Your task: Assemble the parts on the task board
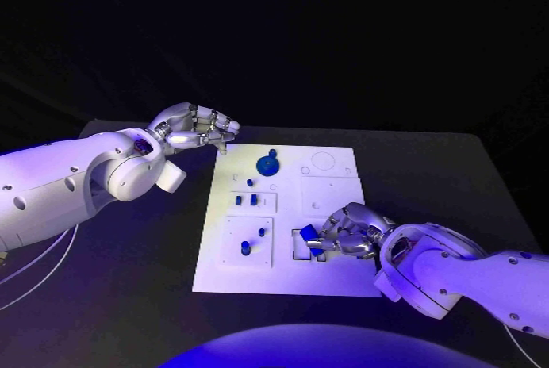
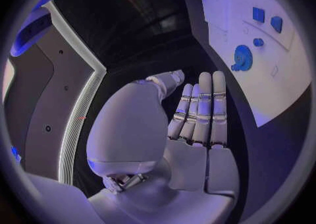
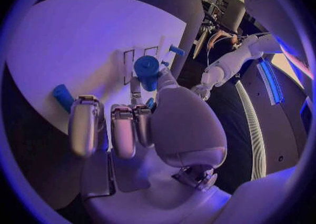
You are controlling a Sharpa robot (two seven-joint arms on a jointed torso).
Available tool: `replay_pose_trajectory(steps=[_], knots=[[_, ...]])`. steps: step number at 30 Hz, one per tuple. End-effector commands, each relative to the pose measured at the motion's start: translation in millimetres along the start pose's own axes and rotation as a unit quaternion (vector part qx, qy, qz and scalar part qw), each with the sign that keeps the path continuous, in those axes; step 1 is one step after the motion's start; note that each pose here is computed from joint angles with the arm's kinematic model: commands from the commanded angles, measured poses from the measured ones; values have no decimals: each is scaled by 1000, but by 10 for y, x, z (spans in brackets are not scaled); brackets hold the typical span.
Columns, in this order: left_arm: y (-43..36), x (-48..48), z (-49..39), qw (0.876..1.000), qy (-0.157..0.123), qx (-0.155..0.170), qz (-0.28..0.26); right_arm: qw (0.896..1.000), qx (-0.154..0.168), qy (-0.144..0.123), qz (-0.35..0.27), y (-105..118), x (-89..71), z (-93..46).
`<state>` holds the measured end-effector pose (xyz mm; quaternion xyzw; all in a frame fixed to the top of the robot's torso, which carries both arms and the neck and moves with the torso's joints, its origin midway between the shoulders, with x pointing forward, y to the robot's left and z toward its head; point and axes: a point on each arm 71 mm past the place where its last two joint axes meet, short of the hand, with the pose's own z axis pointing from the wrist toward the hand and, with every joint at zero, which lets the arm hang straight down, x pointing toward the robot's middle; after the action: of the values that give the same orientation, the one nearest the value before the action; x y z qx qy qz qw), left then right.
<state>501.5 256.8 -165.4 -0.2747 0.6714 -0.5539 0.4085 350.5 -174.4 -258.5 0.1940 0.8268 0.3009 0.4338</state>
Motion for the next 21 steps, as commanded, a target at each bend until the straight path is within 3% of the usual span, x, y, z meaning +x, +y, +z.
replay_pose_trajectory(steps=[1, 21], knots=[[-16, 19, 9, 1000, 5, 6, -3, 1000, -6, -5, 1, 13, 13, 18], [-13, 6, 1, 1000, 3, 6, -3, 1000, -4, 2, 2, 24, 80, 65]])
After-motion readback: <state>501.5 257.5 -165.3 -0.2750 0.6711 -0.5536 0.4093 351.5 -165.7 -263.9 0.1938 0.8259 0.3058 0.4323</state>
